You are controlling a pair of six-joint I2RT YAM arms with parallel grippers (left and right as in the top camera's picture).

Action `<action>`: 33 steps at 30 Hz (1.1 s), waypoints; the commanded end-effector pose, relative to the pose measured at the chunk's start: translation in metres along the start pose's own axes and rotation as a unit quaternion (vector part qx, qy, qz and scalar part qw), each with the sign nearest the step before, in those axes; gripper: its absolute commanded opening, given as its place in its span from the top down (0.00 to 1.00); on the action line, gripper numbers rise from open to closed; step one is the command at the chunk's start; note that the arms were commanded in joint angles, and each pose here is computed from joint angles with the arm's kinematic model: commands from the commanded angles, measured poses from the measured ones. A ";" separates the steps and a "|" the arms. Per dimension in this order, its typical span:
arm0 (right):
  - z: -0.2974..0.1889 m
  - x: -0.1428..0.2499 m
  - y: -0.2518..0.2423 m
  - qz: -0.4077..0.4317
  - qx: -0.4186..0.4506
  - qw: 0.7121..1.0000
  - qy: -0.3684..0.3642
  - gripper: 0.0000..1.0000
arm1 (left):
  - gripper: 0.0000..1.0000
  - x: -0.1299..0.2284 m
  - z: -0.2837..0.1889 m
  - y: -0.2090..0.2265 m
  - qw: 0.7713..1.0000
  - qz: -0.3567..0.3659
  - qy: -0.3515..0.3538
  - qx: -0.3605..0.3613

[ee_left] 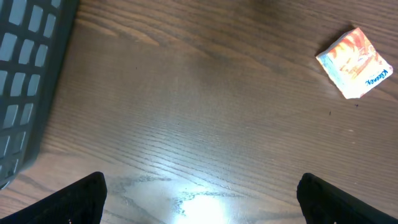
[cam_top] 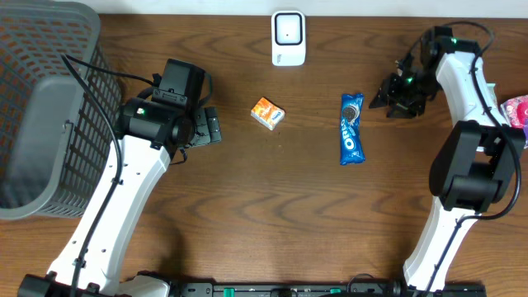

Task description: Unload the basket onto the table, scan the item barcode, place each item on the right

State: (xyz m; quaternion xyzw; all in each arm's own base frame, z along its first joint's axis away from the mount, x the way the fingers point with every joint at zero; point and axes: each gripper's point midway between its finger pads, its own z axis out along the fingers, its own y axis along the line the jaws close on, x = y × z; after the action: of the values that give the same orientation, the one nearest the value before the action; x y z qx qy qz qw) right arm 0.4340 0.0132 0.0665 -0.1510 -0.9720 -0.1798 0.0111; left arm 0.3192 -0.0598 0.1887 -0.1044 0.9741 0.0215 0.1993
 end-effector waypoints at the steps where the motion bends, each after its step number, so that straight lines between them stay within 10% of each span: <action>1: 0.004 0.015 0.018 -0.066 0.026 0.997 0.019 0.55 | 0.02 -0.001 -0.001 0.002 1.000 -0.004 -0.003 -0.004; 8: 0.021 0.028 0.032 -0.097 0.150 0.984 0.008 0.99 | 0.02 -0.001 -0.001 0.002 1.000 -0.004 -0.003 -0.004; 33: 0.062 0.096 0.002 -0.096 0.253 0.957 0.104 0.99 | 0.02 -0.001 -0.001 0.002 1.000 -0.004 -0.003 -0.004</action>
State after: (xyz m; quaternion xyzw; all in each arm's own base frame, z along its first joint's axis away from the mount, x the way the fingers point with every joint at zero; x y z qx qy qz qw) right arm 0.3481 0.0731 0.0159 -0.0200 -0.9918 0.0340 0.1215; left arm 0.3192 -0.0598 0.1885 -0.1042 0.9742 0.0217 0.1989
